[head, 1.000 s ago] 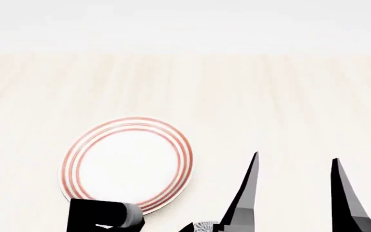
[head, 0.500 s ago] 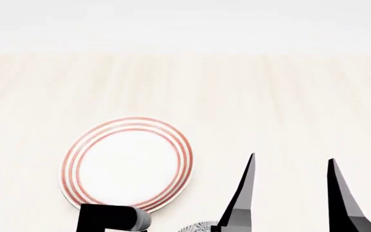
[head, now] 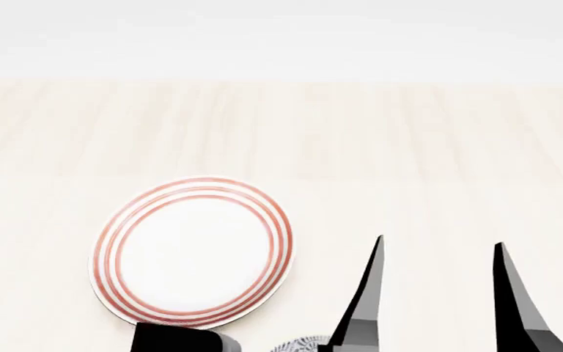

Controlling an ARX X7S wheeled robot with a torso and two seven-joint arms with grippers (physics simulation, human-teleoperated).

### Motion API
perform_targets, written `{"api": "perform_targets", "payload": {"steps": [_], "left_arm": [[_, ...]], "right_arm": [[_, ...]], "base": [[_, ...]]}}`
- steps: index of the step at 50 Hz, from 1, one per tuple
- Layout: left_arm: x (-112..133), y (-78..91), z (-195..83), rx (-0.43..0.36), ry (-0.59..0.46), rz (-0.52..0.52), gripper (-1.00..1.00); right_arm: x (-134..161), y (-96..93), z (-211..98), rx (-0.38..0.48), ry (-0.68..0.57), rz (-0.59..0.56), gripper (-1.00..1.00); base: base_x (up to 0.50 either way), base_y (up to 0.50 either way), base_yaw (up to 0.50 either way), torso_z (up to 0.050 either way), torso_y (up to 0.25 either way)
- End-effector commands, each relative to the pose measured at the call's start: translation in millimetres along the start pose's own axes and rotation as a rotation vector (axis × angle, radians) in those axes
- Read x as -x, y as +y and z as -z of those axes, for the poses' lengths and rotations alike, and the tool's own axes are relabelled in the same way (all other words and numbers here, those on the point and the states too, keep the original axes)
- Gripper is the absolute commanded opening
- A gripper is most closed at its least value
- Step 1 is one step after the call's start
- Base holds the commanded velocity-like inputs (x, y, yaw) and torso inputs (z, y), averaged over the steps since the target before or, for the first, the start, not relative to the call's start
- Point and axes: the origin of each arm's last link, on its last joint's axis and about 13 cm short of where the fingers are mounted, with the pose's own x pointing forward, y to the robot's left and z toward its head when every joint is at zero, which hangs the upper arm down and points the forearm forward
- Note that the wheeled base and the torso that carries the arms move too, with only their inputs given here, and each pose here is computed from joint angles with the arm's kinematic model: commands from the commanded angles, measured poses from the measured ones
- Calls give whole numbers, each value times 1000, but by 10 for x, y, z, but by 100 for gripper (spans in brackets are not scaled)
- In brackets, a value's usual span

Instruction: Put the bowl on the plate.

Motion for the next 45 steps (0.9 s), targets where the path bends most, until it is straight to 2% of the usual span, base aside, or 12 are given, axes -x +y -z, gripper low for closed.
{"api": "perform_targets", "payload": {"steps": [1,10,11,24,28,29,34,45], "left_arm": [[-17,-10,12,12,-23,13,100],[-15,-12,47,7,-9,15,100],[-19,-8,52,6,-7,12,-100],[-17,-4,67,-15,-7,16,-100],[-17,2,53,-60,-36,8,-100],[-16,6,28,-98,-60,7,-100],[-42,50,-20,-121,-81,-8,-100],[-131,205,-324,-247,-212,-53,-100]], "right_arm": [[-6,-9,-4,12,-10,-1,100],[-2,-10,8,14,-9,-2,100],[-3,-11,9,12,-9,-1,100],[2,-7,10,12,-6,-2,100],[5,-7,14,12,-4,-3,100],[5,-5,11,10,-6,-3,100],[-1,-7,5,8,-9,-1,100],[-3,-6,-12,8,-15,0,100]], "base": [[0,0,0,0,0],[0,0,0,0,0],[0,0,0,0,0],[0,0,0,0,0],[0,0,0,0,0],[0,0,0,0,0],[0,0,0,0,0],[0,0,0,0,0]]}}
